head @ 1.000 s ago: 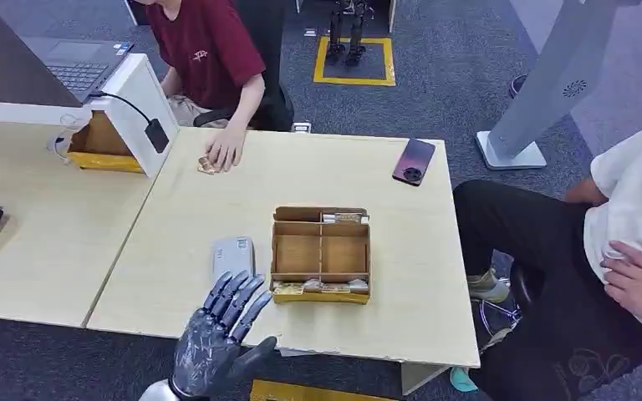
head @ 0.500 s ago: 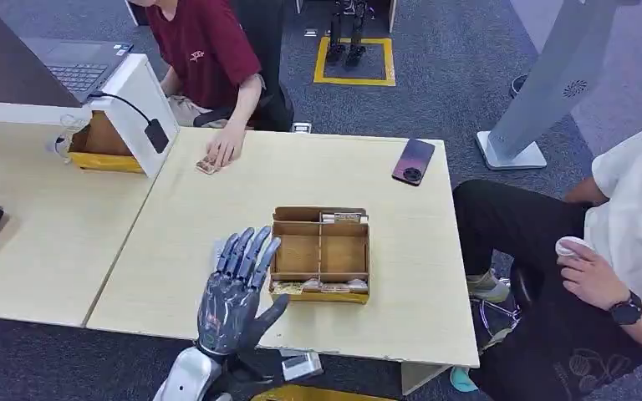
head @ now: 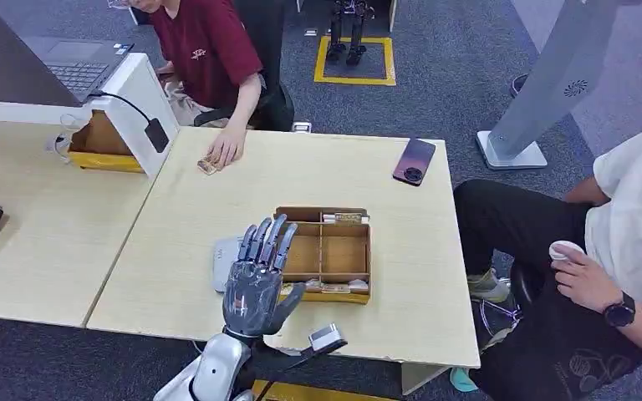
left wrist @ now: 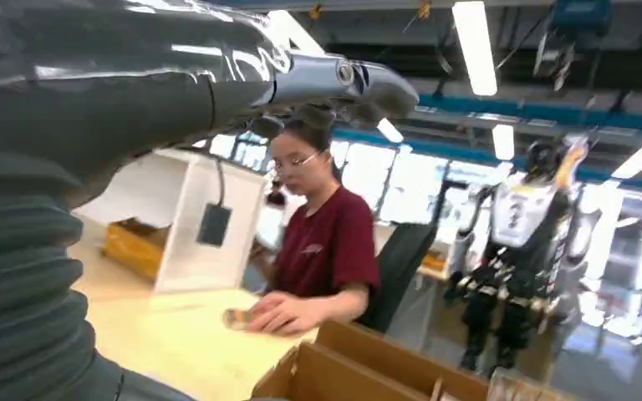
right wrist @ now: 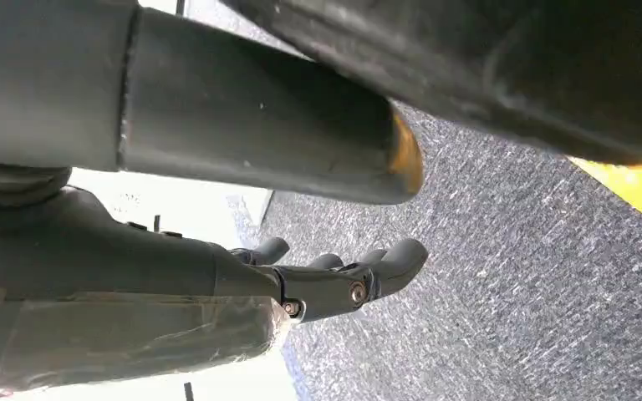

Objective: Pass the card to the sensor for recognition and then transmit it.

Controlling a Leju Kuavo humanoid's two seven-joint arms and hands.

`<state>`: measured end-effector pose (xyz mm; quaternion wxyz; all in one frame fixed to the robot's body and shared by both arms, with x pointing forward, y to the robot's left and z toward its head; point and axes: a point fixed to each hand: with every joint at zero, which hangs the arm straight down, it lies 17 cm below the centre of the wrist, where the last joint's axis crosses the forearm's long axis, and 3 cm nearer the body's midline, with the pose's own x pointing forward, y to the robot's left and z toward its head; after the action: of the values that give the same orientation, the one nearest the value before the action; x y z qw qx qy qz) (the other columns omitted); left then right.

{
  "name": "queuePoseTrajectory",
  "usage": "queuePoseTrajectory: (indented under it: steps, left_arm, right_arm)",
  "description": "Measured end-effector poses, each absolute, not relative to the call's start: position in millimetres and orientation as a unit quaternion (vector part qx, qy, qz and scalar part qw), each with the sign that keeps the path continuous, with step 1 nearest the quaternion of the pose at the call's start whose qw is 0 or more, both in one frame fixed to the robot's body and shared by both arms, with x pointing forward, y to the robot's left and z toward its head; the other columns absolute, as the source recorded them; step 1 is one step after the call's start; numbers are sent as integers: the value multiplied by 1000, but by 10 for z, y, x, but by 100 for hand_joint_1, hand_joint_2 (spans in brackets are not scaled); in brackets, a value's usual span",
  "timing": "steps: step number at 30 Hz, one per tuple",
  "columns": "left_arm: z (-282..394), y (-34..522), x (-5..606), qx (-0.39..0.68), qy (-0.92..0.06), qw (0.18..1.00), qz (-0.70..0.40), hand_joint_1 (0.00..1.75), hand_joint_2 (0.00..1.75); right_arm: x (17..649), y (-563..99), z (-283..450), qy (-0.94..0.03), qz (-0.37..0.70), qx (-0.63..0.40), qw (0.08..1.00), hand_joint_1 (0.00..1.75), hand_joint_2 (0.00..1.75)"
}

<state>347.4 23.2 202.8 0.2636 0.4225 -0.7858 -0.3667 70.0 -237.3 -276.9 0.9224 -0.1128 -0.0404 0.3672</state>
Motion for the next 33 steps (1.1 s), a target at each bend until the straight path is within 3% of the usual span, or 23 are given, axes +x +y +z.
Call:
queuePoseTrajectory:
  steps: [11,33]
  left_arm:
    - [1786,-11,3283,390,-790,208,-424,0,175]
    - [1419,125,3407,410,-756,236,-452,0,175]
  right_arm:
    - [699,-2360,-2767,-41,369,-113,922,0,0]
    - [705,-2365,-2766,-42,378,-115,918,0,0]
